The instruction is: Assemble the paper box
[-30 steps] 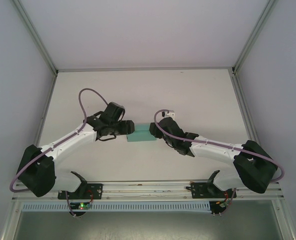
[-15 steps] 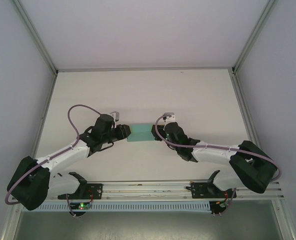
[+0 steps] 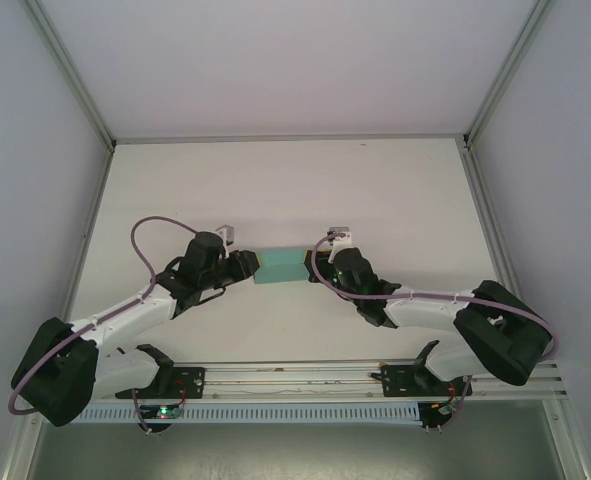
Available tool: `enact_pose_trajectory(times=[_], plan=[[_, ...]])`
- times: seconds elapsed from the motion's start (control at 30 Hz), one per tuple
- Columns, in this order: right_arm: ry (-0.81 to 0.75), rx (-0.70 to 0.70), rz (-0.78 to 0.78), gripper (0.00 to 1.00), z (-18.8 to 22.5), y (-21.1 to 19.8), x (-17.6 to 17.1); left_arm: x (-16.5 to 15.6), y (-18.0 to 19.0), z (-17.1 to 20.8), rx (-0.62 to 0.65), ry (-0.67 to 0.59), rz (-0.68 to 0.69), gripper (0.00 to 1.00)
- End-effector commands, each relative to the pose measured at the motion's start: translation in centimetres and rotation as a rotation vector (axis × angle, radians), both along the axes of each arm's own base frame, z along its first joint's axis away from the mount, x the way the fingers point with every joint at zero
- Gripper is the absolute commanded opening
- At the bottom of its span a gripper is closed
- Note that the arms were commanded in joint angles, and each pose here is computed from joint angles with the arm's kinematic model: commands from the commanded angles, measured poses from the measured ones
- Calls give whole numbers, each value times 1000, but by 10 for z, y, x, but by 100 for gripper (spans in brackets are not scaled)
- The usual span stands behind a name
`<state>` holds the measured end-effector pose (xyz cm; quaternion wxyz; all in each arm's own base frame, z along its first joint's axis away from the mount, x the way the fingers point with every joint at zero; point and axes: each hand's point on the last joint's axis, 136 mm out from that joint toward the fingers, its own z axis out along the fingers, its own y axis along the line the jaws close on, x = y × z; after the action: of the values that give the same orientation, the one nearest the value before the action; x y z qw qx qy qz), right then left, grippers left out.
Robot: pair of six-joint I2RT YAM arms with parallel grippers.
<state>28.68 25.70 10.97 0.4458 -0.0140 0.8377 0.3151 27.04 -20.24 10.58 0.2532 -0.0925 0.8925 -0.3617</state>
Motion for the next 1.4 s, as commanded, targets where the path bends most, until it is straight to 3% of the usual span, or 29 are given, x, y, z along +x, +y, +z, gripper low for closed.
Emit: enact_pose_trajectory(times=[0.0, 0.1, 0.33, 0.43, 0.5, 0.57, 0.73, 0.87, 1.17, 1.37], plan=[[245, -295, 66, 20, -82, -33, -36, -37, 42, -58, 253, 271, 24, 36], [224, -302, 88, 32, -60, -21, -26, -20, 30, -32, 231, 200, -24, 56], [134, -327, 98, 50, -2, -2, 1, 9, 10, 28, 178, 33, -72, 77], [101, -334, 106, 56, 13, 1, 10, 13, 14, 42, 200, -13, -65, 100], [69, -349, 150, 62, 21, 4, 12, 14, 22, 48, 250, -29, -55, 100], [-5, -397, 272, 98, 32, 13, 10, 15, 40, 54, 332, -39, -5, 100], [-270, -554, 776, 99, 43, 49, -28, 21, 91, 72, 528, -87, 191, 100], [-383, -763, 1080, 99, 28, 59, -48, 24, 111, 80, 590, -105, 269, 100], [-305, -1023, 1311, 98, -3, 68, -22, 22, 128, 74, 627, -88, 305, 100], [-192, -1103, 1363, 85, -26, 68, -15, 16, 137, 69, 640, -73, 324, 100]])
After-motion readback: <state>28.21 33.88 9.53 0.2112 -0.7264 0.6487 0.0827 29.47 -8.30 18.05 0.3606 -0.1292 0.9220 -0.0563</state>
